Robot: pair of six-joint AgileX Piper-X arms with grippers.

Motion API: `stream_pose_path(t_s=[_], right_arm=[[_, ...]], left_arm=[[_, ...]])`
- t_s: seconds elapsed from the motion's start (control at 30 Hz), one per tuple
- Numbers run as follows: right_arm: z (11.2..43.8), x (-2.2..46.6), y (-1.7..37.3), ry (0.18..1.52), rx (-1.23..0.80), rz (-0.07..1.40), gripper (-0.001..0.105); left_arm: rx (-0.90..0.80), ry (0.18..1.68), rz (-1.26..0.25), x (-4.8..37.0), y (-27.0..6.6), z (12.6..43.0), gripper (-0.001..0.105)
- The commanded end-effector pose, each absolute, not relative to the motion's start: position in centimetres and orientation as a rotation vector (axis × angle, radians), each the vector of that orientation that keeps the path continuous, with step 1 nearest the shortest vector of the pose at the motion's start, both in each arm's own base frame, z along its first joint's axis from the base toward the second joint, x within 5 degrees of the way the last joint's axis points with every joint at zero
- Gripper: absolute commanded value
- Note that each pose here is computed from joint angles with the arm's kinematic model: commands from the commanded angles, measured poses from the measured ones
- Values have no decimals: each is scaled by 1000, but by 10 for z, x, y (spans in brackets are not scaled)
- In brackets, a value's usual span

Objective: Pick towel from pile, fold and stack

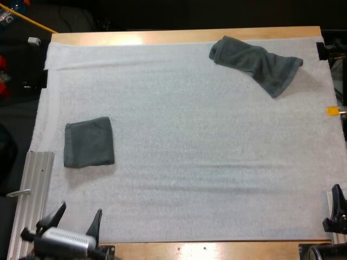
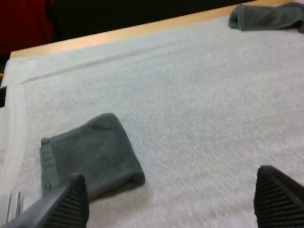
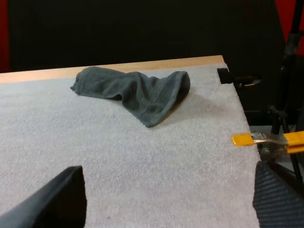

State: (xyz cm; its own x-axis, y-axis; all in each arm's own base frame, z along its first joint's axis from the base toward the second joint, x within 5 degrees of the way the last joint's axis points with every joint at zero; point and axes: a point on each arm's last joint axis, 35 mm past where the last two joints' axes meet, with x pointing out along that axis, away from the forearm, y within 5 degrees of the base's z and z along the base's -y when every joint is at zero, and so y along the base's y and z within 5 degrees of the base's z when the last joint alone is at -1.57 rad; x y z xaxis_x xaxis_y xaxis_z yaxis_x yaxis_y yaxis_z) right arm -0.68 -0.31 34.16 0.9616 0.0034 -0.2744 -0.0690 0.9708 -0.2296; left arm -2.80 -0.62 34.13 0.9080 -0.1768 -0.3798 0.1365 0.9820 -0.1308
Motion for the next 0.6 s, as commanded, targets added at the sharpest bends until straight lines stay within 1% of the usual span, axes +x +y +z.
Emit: stream_pose_path(t_s=[0.0,0.27,0.43,0.57], right_arm=[[341,-1,-2,276,-240,41,71],[312,16,-1,371,-245,52,71],[296,24,0,422,-248,57,71],[293,27,0,418,-248,57,71]], left_arm=[[-99,381,-153,-18,-6,341,69],[-100,396,-153,14,-6,311,69],[-103,438,-151,23,-6,295,69],[-104,443,-151,25,-6,293,69]])
